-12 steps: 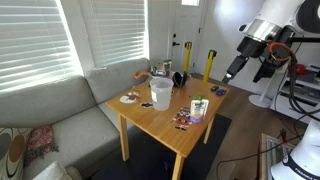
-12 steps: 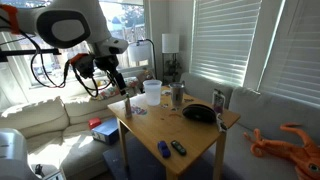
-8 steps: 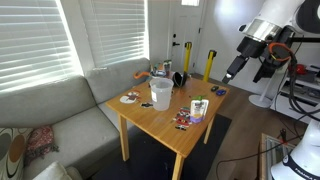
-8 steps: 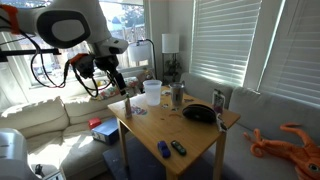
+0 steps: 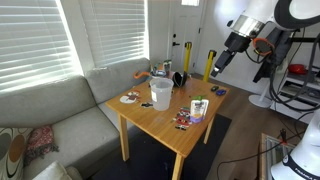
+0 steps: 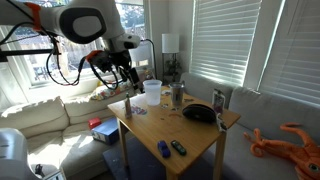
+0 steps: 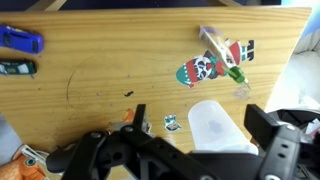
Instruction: Put the silver cup in the clear cup then put the silver spoon on the table.
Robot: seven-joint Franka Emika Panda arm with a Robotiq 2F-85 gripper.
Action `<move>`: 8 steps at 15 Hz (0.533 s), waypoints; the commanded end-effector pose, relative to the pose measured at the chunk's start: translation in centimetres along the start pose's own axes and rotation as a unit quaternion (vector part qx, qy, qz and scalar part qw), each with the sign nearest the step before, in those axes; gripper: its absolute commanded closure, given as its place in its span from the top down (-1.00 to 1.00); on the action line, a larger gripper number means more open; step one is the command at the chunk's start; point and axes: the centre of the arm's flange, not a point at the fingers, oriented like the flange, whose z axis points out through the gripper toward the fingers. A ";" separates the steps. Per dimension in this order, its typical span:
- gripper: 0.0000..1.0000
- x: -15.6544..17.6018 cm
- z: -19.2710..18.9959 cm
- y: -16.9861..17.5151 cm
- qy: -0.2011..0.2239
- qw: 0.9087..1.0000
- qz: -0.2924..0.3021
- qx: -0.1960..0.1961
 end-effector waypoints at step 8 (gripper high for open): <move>1.00 9.8 3.6 -3.3 -0.028 0.986 -0.145 -0.073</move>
